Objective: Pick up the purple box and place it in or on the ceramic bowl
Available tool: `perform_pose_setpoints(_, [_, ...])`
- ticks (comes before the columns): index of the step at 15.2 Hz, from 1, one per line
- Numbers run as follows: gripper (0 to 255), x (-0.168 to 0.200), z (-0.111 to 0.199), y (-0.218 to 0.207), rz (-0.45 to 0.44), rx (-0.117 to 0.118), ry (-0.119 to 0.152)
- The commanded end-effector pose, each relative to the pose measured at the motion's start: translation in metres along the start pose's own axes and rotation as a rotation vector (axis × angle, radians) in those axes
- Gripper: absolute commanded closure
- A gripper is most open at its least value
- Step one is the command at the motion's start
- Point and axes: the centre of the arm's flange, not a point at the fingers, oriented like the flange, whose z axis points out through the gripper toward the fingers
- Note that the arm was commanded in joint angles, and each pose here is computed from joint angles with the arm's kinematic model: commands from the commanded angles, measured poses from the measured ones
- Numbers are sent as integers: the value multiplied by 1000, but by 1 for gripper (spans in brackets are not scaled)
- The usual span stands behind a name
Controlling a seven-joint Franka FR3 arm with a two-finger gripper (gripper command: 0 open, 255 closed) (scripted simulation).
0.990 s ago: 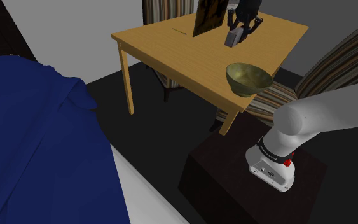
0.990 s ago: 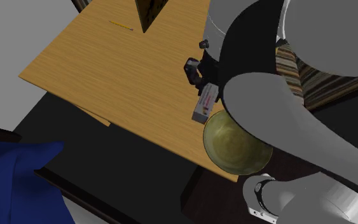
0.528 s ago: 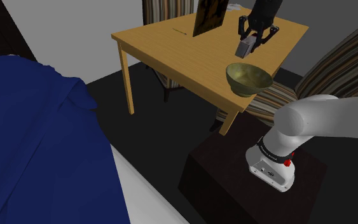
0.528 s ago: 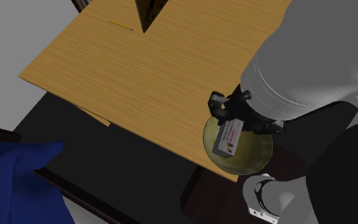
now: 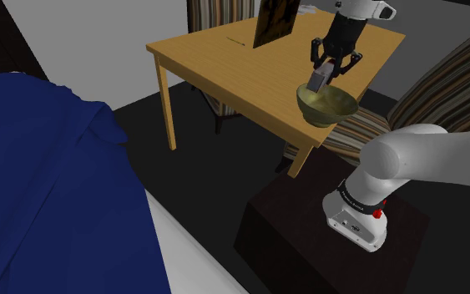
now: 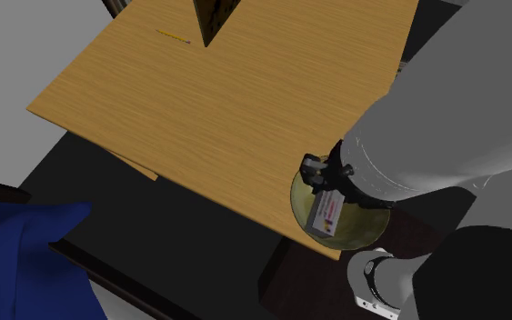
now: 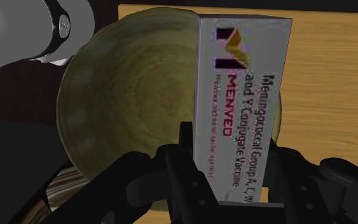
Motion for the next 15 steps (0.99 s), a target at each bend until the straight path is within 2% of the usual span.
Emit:
perform_pose_setpoints(1, [255,0,10,0,0,1,0])
perform_pose_setpoints(5, [255,0,31,0,0,1,0])
perform_pose_setpoints(13, [255,0,31,0,0,1,0])
perform_pose_setpoints(14, [0,0,31,0,0,1,0])
perform_pose_setpoints(15, [0,0,31,0,0,1,0])
